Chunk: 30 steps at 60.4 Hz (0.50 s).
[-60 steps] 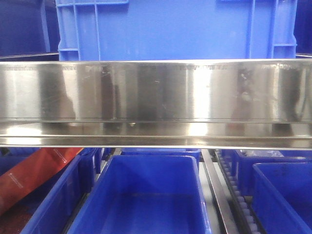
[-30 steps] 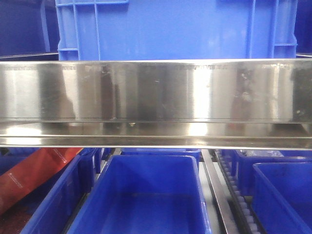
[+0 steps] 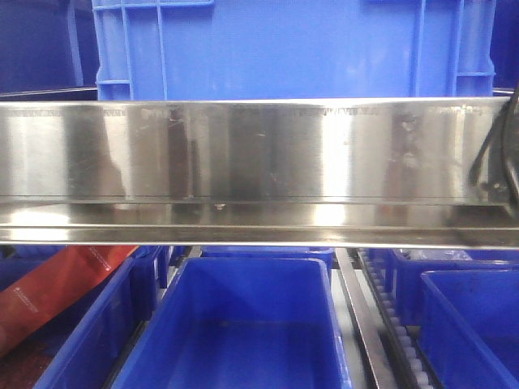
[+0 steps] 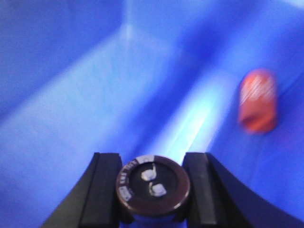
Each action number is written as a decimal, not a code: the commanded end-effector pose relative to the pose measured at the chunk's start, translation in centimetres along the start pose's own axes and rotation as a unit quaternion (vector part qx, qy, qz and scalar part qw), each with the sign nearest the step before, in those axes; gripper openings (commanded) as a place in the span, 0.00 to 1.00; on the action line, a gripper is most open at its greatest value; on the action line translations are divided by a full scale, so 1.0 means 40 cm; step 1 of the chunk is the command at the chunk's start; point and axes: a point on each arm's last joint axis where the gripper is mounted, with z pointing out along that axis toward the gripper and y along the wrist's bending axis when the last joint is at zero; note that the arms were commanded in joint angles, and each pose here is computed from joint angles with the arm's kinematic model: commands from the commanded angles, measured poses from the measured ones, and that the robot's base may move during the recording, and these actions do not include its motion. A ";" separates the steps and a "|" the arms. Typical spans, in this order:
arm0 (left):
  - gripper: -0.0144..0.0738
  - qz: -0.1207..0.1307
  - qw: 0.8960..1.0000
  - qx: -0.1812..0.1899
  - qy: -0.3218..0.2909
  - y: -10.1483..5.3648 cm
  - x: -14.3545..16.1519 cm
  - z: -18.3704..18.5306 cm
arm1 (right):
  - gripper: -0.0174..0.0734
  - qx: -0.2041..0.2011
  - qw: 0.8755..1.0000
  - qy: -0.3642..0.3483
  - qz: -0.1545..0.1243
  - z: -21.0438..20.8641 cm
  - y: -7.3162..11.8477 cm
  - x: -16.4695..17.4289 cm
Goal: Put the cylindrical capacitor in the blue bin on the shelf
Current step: 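Open the right gripper to release the capacitor into the bin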
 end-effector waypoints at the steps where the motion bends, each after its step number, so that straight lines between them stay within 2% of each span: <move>1: 0.04 -0.009 1.000 0.005 -0.008 -0.003 -0.001 0.000 | 0.40 0.002 1.000 -0.010 -0.006 -0.007 0.000 -0.010; 7: 0.04 -0.013 1.000 0.009 -0.007 -0.004 -0.001 0.000 | 0.65 0.001 1.000 -0.004 -0.006 -0.004 0.000 -0.007; 12: 0.04 -0.015 1.000 0.012 -0.007 -0.006 -0.001 0.000 | 0.73 0.001 1.000 -0.002 -0.007 -0.011 0.001 -0.007; 23: 0.04 -0.015 1.000 0.012 -0.007 -0.006 -0.001 0.000 | 0.71 0.001 1.000 -0.017 -0.008 -0.059 0.005 -0.016; 27: 0.04 -0.015 1.000 0.012 -0.007 -0.006 -0.001 0.000 | 0.64 0.003 0.999 -0.032 -0.008 -0.097 0.006 -0.024; 30: 0.04 -0.015 1.000 0.012 -0.007 -0.006 -0.001 0.000 | 0.55 0.004 0.999 -0.043 -0.010 -0.129 0.008 -0.029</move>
